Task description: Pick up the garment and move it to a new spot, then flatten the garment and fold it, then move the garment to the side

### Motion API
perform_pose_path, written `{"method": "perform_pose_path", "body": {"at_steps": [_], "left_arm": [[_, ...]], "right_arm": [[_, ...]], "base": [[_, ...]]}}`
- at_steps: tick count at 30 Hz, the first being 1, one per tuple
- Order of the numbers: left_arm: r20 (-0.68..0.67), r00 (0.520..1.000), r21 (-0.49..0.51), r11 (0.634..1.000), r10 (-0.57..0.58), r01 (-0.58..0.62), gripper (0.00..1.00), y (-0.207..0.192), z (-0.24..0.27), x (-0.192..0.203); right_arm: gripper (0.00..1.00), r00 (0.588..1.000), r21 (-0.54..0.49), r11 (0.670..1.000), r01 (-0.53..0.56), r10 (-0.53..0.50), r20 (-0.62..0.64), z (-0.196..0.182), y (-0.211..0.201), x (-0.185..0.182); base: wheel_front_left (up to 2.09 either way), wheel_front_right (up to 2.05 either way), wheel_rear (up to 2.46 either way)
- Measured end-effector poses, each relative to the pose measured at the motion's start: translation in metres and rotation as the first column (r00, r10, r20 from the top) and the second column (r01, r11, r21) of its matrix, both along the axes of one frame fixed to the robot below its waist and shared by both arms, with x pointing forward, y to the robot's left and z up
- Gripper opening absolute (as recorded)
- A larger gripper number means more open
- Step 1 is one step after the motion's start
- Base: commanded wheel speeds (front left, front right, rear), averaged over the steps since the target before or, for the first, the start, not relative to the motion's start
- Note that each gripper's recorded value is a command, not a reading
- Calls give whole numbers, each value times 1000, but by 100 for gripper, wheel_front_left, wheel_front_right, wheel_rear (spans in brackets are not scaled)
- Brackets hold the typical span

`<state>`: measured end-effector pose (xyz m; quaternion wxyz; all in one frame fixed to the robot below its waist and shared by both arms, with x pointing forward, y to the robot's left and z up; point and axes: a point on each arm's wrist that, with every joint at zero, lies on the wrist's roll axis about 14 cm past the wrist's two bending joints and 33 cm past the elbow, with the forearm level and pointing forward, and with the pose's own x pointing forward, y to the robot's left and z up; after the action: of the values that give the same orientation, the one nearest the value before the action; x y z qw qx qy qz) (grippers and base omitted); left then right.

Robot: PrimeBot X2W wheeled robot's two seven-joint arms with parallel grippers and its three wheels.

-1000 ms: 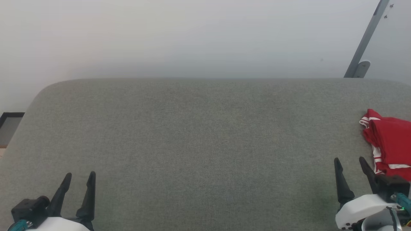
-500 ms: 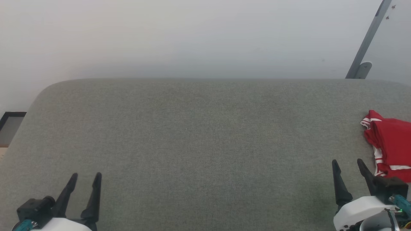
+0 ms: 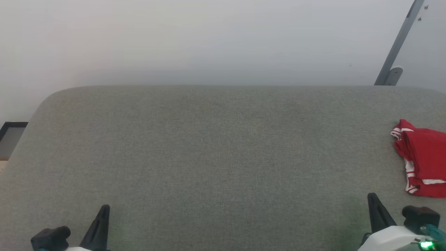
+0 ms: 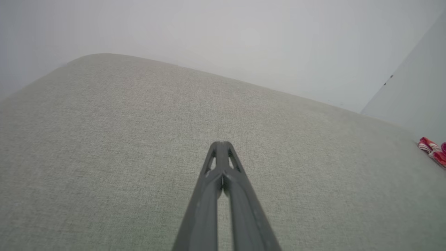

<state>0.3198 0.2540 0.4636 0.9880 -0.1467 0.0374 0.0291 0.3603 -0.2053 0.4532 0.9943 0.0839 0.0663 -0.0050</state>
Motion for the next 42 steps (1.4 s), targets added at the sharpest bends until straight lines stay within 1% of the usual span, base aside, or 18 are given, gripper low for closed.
{"method": "perform_pose_path", "body": {"at_steps": [7,17,20,29,42], "left_arm": [[-9,999,-125,992,34,-35,0,-1,-1,3],[-8,998,-276,959,64,-64,0,-4,2,11],[-2,998,-312,948,70,-67,0,-5,5,15],[-2,996,-430,899,84,-77,0,-9,8,22],[-1,996,-569,819,94,-78,0,-15,12,31]], "right_arm": [[0,999,132,991,35,-36,-1,2,-1,1],[0,997,302,951,71,-74,0,7,-2,4],[0,997,348,934,78,-83,-1,8,-2,6],[0,995,472,876,93,-103,-4,13,-1,9],[0,992,621,777,100,-123,-6,19,-1,14]], "base": [[0,0,0],[0,0,0],[0,0,0],[0,0,0],[0,0,0]]}}
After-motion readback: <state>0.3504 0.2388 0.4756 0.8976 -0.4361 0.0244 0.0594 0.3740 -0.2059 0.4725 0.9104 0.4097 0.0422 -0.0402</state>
